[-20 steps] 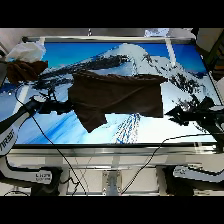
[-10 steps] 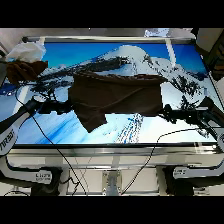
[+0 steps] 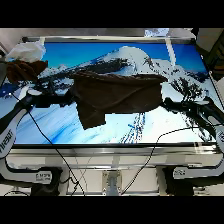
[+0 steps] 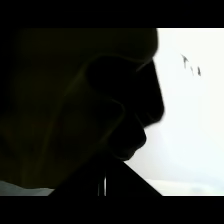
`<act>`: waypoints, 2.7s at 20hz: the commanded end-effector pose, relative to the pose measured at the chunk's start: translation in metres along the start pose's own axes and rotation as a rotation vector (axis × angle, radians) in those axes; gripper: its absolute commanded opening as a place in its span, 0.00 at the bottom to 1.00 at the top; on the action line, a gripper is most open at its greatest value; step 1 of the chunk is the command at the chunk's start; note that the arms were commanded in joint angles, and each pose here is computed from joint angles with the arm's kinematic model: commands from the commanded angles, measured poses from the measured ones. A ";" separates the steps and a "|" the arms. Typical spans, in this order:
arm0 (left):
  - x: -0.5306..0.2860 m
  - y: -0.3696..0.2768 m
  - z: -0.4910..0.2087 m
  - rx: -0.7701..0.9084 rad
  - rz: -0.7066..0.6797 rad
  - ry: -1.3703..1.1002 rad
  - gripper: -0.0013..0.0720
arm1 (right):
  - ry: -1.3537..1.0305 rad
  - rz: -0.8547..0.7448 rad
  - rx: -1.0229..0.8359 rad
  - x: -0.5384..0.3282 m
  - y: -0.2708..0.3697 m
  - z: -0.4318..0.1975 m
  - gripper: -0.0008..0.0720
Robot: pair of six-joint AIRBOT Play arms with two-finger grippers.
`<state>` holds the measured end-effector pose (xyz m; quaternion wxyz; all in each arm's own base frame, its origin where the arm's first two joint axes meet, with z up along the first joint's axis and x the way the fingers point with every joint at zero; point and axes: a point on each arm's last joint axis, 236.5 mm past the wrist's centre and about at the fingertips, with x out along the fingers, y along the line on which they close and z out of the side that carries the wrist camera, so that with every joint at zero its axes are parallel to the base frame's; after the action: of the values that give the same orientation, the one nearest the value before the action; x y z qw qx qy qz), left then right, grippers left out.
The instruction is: Fold the shirts.
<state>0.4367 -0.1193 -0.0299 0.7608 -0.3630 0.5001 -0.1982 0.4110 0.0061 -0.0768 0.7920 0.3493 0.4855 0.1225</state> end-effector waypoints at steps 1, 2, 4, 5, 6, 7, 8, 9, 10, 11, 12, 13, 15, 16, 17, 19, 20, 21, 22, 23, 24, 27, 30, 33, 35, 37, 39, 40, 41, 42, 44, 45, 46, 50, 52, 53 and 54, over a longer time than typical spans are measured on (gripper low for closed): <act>-0.042 -0.098 0.034 0.159 -0.211 -0.066 0.03 | -0.120 0.047 -0.182 -0.039 0.052 0.055 0.06; -0.062 -0.124 0.048 0.230 -0.231 -0.114 0.03 | -0.188 0.042 -0.244 -0.061 0.070 0.078 0.06; -0.108 -0.177 0.075 0.360 -0.265 -0.233 0.03 | -0.329 0.022 -0.350 -0.113 0.102 0.117 0.05; -0.134 -0.202 0.085 0.410 -0.280 -0.291 0.03 | -0.410 -0.002 -0.399 -0.146 0.115 0.137 0.05; -0.160 -0.223 0.094 0.445 -0.288 -0.346 0.03 | -0.486 -0.032 -0.437 -0.179 0.126 0.152 0.05; -0.188 -0.243 0.101 0.479 -0.299 -0.406 0.03 | -0.561 -0.062 -0.480 -0.215 0.138 0.164 0.05; -0.214 -0.261 0.105 0.503 -0.310 -0.460 0.03 | -0.630 -0.082 -0.515 -0.247 0.151 0.172 0.05; -0.240 -0.281 0.106 0.524 -0.326 -0.509 0.03 | -0.706 -0.104 -0.552 -0.282 0.167 0.177 0.05; -0.263 -0.302 0.104 0.555 -0.342 -0.552 0.03 | -0.775 -0.127 -0.597 -0.315 0.186 0.178 0.05; -0.286 -0.327 0.096 0.600 -0.364 -0.592 0.03 | -0.836 -0.150 -0.642 -0.344 0.205 0.175 0.05; -0.309 -0.352 0.084 0.643 -0.391 -0.624 0.03 | -0.888 -0.177 -0.688 -0.369 0.223 0.169 0.05; -0.328 -0.376 0.067 0.686 -0.419 -0.642 0.03 | -0.935 -0.211 -0.740 -0.394 0.243 0.158 0.05; -0.364 -0.421 0.020 0.801 -0.469 -0.655 0.03 | -1.004 -0.294 -0.802 -0.434 0.274 0.134 0.05; -0.382 -0.441 -0.006 0.863 -0.481 -0.673 0.03 | -1.033 -0.339 -0.832 -0.450 0.288 0.120 0.05; -0.399 -0.454 -0.027 0.899 -0.488 -0.700 0.03 | -1.062 -0.383 -0.860 -0.466 0.301 0.105 0.05; -0.426 -0.466 -0.062 0.912 -0.486 -0.745 0.03 | -1.126 -0.479 -0.896 -0.497 0.320 0.076 0.05; -0.434 -0.464 -0.075 0.920 -0.448 -0.763 0.03 | -1.157 -0.530 -0.922 -0.511 0.329 0.061 0.05; -0.439 -0.461 -0.085 0.926 -0.410 -0.778 0.03 | -1.180 -0.574 -0.931 -0.522 0.333 0.050 0.05; -0.446 -0.458 -0.093 0.927 -0.373 -0.800 0.03 | -1.203 -0.617 -0.927 -0.532 0.334 0.041 0.05; -0.451 -0.455 -0.096 0.919 -0.344 -0.824 0.03 | -1.220 -0.652 -0.922 -0.540 0.334 0.034 0.05; -0.456 -0.450 -0.096 0.908 -0.311 -0.846 0.03 | -1.224 -0.681 -0.919 -0.544 0.331 0.031 0.05; -0.443 -0.418 -0.072 0.813 -0.184 -0.828 0.03 | -1.212 -0.689 -0.855 -0.544 0.317 0.041 0.05; -0.399 -0.366 -0.029 0.687 -0.072 -0.739 0.03 | -1.127 -0.603 -0.798 -0.515 0.297 0.075 0.05; -0.332 -0.299 0.018 0.558 0.015 -0.608 0.03 | -0.942 -0.496 -0.707 -0.460 0.253 0.119 0.05; -0.284 -0.254 0.050 0.511 0.058 -0.544 0.03 | -0.822 -0.406 -0.639 -0.418 0.223 0.145 0.05; -0.241 -0.208 0.084 0.466 0.103 -0.516 0.03 | -0.719 -0.350 -0.571 -0.373 0.190 0.167 0.05; -0.205 -0.170 0.113 0.419 0.137 -0.493 0.03 | -0.587 -0.336 -0.525 -0.314 0.152 0.180 0.05; -0.185 -0.151 0.128 0.392 0.152 -0.478 0.03 | -0.529 -0.332 -0.508 -0.283 0.136 0.185 0.05; -0.166 -0.130 0.140 0.363 0.169 -0.465 0.03 | -0.476 -0.334 -0.493 -0.249 0.119 0.189 0.05; -0.148 -0.109 0.151 0.349 0.188 -0.454 0.03 | -0.443 -0.343 -0.485 -0.218 0.104 0.194 0.05; -0.112 -0.070 0.170 0.327 0.228 -0.447 0.03 | -0.406 -0.354 -0.478 -0.157 0.079 0.203 0.05; -0.096 -0.055 0.180 0.314 0.234 -0.459 0.03 | -0.408 -0.354 -0.474 -0.130 0.071 0.208 0.05; -0.084 -0.044 0.191 0.304 0.234 -0.488 0.03 | -0.421 -0.359 -0.476 -0.105 0.064 0.216 0.05; -0.078 -0.017 0.241 0.243 0.256 -0.710 0.03 | -0.581 -0.377 -0.437 -0.053 0.050 0.253 0.05; -0.078 -0.011 0.247 0.247 0.274 -0.738 0.03 | -0.602 -0.383 -0.435 -0.037 0.045 0.257 0.05; -0.073 -0.010 0.243 0.264 0.279 -0.711 0.03 | -0.589 -0.387 -0.429 -0.031 0.039 0.255 0.05; -0.066 -0.009 0.236 0.275 0.276 -0.671 0.03 | -0.569 -0.388 -0.424 -0.024 0.034 0.252 0.05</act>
<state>0.6150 -0.0033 0.0844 0.9388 -0.2397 0.2442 -0.0400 0.6045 -0.0919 0.0544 0.9545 0.0970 0.2814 -0.0183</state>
